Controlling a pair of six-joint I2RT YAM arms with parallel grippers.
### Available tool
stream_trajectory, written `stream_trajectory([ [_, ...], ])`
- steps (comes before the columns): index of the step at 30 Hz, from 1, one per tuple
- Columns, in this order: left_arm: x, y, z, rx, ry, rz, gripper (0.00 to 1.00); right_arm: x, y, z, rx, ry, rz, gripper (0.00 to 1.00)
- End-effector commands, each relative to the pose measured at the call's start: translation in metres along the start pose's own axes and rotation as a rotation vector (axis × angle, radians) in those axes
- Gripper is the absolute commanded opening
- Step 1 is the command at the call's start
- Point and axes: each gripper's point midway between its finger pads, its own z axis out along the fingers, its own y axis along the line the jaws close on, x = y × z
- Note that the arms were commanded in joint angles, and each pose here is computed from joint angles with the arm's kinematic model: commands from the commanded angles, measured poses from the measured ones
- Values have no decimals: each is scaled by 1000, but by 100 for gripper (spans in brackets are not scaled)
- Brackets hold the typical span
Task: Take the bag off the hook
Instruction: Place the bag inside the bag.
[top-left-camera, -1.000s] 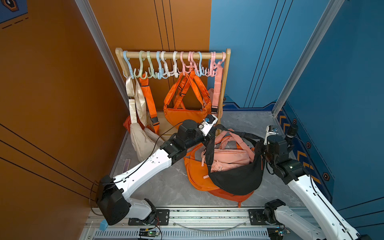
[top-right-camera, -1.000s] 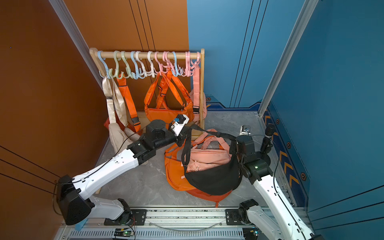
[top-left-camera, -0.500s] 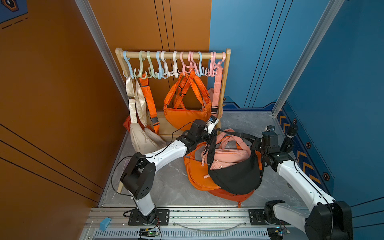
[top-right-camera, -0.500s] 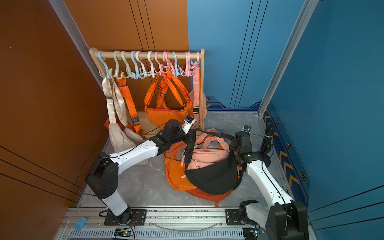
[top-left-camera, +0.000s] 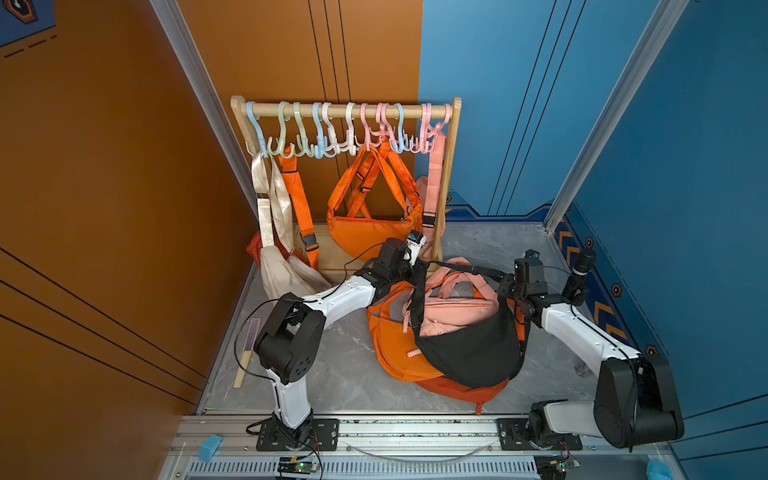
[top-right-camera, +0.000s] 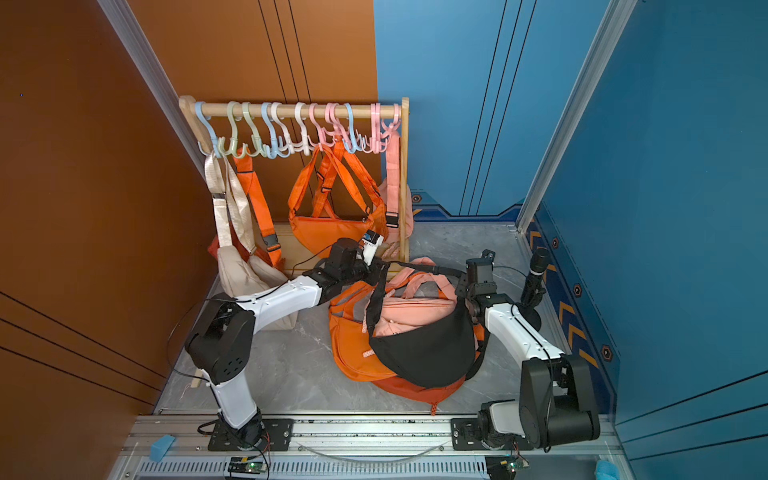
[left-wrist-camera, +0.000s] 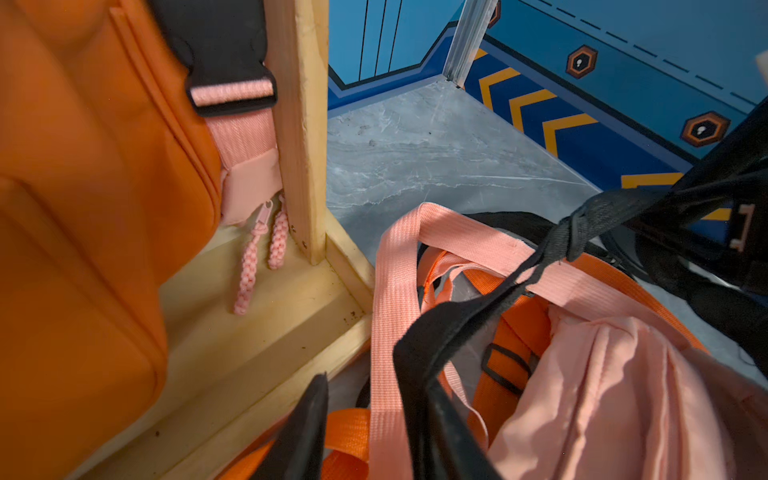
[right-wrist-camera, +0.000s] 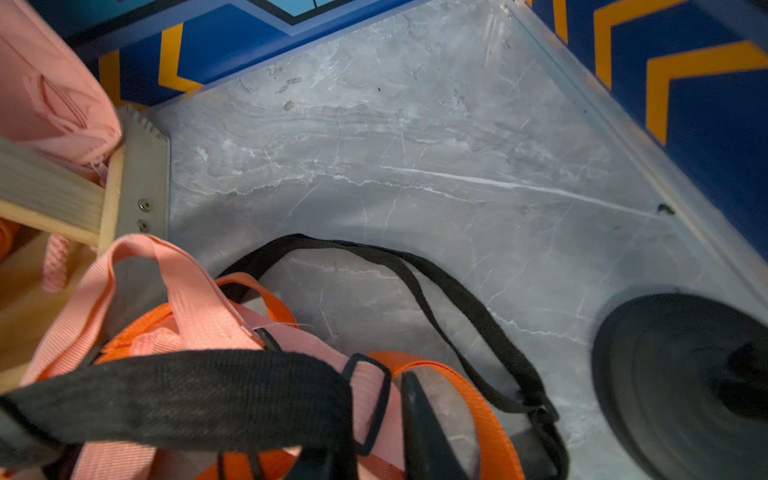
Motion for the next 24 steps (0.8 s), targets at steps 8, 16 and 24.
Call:
stream_trajectory([
  [8, -1, -4, -23, 31, -65, -144, 74, -20, 10, -13, -35, -30, 8, 93],
  [16, 12, 4, -55, -28, -118, -257, 81, -42, 51, -45, -132, -104, -74, 100],
  [24, -3, 12, -115, -130, -252, -261, 81, -71, 122, -91, -310, -230, -241, 97],
])
